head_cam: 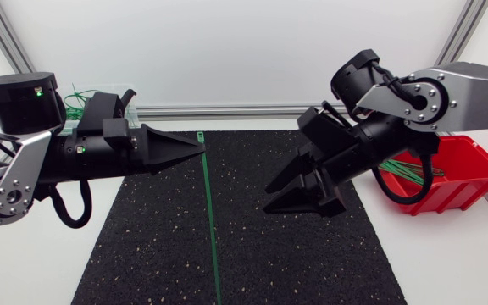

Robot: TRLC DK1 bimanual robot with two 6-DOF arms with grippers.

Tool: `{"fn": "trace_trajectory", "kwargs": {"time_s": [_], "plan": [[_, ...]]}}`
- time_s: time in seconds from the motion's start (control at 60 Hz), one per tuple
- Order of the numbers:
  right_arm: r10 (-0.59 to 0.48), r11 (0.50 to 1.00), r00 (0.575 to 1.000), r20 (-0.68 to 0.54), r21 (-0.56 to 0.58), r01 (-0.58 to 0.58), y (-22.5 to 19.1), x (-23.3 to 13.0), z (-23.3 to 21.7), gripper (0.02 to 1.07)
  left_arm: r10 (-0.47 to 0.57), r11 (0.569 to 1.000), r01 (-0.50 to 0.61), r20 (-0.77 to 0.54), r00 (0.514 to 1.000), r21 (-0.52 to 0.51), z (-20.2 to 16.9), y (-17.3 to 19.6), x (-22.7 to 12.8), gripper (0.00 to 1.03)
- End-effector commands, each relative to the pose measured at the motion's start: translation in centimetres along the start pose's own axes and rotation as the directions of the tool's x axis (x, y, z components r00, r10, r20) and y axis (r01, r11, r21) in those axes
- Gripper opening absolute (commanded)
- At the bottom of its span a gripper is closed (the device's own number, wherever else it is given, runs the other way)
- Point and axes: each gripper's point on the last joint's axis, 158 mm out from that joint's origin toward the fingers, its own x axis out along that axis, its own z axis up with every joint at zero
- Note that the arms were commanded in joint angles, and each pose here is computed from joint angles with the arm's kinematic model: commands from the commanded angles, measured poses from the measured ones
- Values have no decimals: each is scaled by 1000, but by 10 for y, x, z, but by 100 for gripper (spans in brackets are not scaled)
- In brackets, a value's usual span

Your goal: Take a green cable tie from the red box, thread the tail through the head to close it, then place it in the transparent bin on the left.

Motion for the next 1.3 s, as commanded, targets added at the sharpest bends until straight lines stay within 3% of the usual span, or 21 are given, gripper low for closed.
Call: {"fn": "trace_trajectory", "kwargs": {"time_s": [0.0, 0.067, 0.15, 0.317, 0.45, 0.717, 0.833, 1.0, 1.083, 1.2, 1.283], "plan": [[-35, 999, 999, -33, 6, 36, 6, 6, -6, 88, -17, 1000, 17, -6, 1000, -11, 7, -5, -5, 3], [-30, 999, 999, -35, -15, 30, 14, 8, -6, 98, -18, 1000, 17, -22, 1000, -19, 3, -5, -6, 3], [-95, 994, 993, -72, -58, 91, 9, 12, -12, 100, -20, 999, 19, -36, 999, -37, 0, -5, -8, 3], [-122, 986, 987, -102, -123, 110, 25, 9, -17, 100, -7, 999, 5, -50, 999, -37, -4, -2, -9, 3], [-241, 967, 952, -189, -134, 218, 27, 12, -27, 102, -4, 999, 2, -49, 999, -36, -3, -1, -10, 3], [-286, 954, 931, -226, -163, 253, 38, 16, -30, 102, -1, 999, -1, -46, 999, -37, 0, -2, -10, 4], [-348, 926, 918, -190, -220, 305, 24, 18, -23, 102, 1, 999, -3, -48, 999, -40, 6, -2, -8, 3], [-524, 800, 844, -114, -405, 443, -6, 11, -13, 99, 1, 997, -7, -78, 997, -78, 11, 3, -5, 3], [-631, 676, 774, -46, -522, 520, -12, 12, -7, 99, 0, 995, -7, -81, 997, -95, 14, 8, -6, 3], [-739, 444, 667, 99, -673, 591, -11, 15, 7, 102, 4, 994, -11, -70, 998, -107, 23, 15, -9, 3], [-754, 344, 639, 150, -739, 579, -12, 17, 16, 102, 5, 993, -13, -62, 998, -114, 30, 19, -11, 4]]}}
